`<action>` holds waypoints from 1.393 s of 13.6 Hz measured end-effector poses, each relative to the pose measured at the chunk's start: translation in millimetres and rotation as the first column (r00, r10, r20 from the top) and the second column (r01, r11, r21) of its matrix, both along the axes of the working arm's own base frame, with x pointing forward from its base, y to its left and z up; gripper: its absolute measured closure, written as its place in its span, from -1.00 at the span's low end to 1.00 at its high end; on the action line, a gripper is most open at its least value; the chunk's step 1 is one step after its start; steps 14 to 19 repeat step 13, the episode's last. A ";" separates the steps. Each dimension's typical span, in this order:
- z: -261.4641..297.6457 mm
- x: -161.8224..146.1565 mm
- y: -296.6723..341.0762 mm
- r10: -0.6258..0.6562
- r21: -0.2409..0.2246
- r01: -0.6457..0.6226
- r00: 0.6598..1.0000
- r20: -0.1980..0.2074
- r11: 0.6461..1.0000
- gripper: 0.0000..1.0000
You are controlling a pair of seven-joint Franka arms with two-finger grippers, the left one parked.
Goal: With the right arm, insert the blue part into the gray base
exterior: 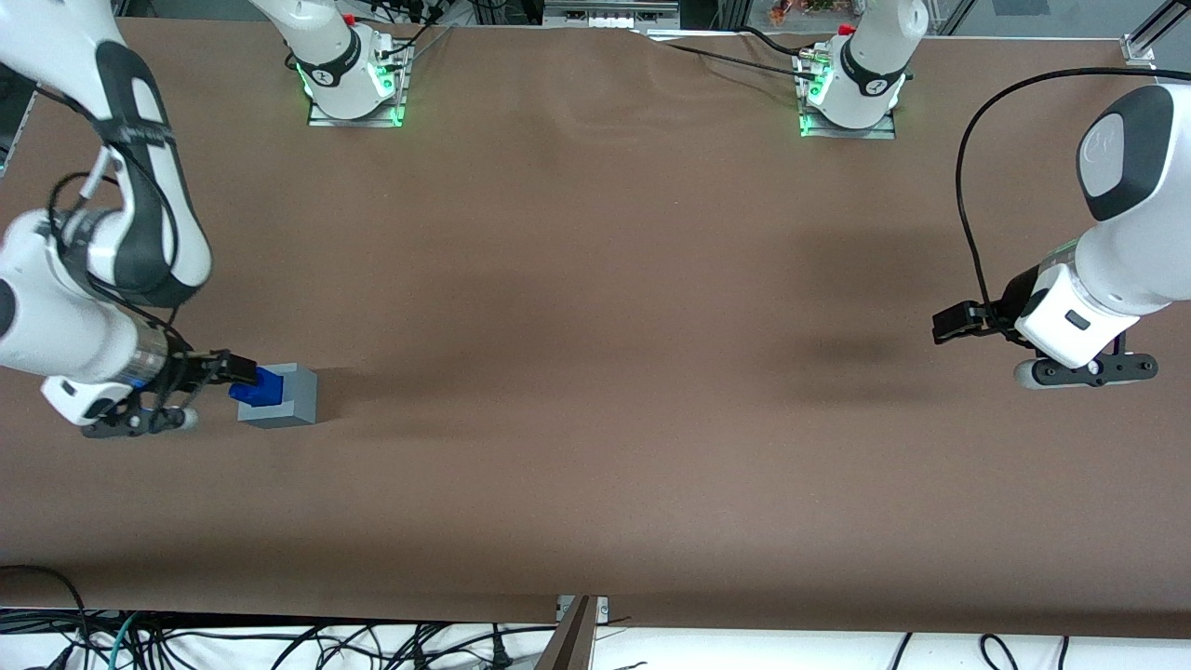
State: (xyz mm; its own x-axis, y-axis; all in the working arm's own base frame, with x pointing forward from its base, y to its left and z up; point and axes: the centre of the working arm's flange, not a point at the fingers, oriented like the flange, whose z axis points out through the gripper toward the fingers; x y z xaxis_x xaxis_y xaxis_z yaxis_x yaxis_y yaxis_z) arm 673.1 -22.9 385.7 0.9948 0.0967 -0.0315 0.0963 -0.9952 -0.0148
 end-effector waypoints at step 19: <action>174.1 -106.8 27.7 -0.041 -0.003 0.041 0.999 -0.007 0.999 -0.99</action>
